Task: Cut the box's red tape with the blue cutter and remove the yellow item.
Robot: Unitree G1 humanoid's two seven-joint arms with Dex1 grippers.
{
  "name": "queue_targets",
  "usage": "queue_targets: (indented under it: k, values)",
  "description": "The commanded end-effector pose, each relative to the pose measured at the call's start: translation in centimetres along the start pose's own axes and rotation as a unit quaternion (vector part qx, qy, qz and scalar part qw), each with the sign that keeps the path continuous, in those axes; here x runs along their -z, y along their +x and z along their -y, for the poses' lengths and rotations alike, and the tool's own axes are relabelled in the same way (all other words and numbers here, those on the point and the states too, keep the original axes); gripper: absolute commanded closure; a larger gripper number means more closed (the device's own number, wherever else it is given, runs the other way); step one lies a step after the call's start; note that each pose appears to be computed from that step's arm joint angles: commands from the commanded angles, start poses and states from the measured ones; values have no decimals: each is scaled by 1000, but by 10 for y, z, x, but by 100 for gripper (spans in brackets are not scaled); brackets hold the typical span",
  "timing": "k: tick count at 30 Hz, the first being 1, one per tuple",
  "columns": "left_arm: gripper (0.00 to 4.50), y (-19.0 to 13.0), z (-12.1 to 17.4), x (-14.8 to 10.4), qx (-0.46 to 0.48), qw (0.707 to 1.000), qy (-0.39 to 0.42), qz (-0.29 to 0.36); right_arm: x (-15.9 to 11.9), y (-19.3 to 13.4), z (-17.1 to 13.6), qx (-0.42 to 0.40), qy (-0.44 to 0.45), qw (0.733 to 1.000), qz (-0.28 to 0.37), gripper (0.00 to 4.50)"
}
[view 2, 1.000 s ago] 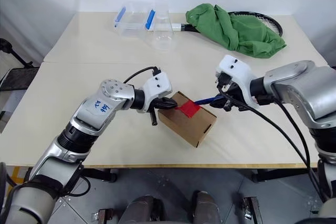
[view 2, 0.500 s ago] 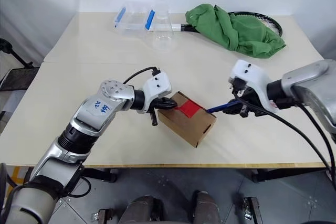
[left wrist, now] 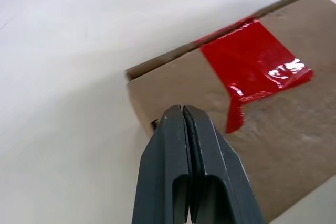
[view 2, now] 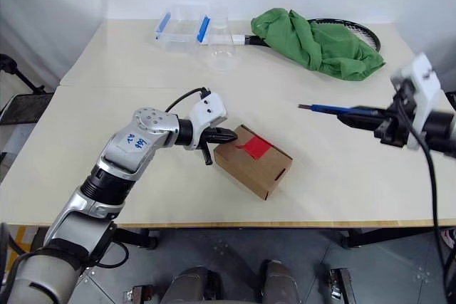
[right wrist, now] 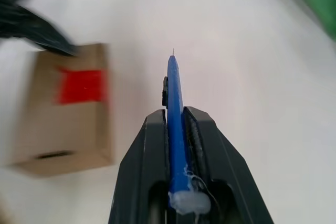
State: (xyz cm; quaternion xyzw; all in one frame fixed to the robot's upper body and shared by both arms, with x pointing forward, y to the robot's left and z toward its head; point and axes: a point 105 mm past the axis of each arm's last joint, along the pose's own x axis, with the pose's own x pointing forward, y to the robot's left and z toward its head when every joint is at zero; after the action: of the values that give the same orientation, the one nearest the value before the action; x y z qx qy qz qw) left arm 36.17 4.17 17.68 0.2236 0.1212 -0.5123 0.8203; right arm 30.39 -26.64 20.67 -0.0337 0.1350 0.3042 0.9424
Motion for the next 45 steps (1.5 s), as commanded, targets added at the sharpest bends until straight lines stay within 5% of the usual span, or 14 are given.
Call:
queue_targets:
  k: [1, 7, 8, 13, 19, 27, 31, 41, 45]
  values:
    - [446, -1, -1, -8, -2, 1000, -7, 23, 21, -2, 23, 68, 45, 994, 66, 435]
    - [446, -10, 2, -22, 0, 998, -25, 58, 70, 12, 31, 114, 135, 982, 64, 435]
    - [450, -12, 1, -23, -1, 998, -27, 62, 73, 12, 31, 116, 141, 981, 62, 363]
    - [450, -33, -8, -27, -13, 996, -51, 73, 69, 3, 37, 128, 140, 980, 59, 203]
    - [450, -81, 3, 9, 10, 995, -96, 12, 16, -9, 24, 87, 29, 995, 27, 2]
    - [450, -81, 36, 43, 46, 988, -146, -25, -10, 40, -4, 17, -77, 996, -48, 2]
    - [450, -70, 56, 51, 61, 985, -160, -24, -7, 70, -16, -22, -114, 987, -114, 86]
    - [450, -40, 72, 54, 34, 984, -176, -2, -7, 122, -31, -98, -195, 963, -157, 444]
    - [450, -29, 69, 52, 5, 984, -175, 9, -5, 132, -42, -129, -209, 954, -172, 448]
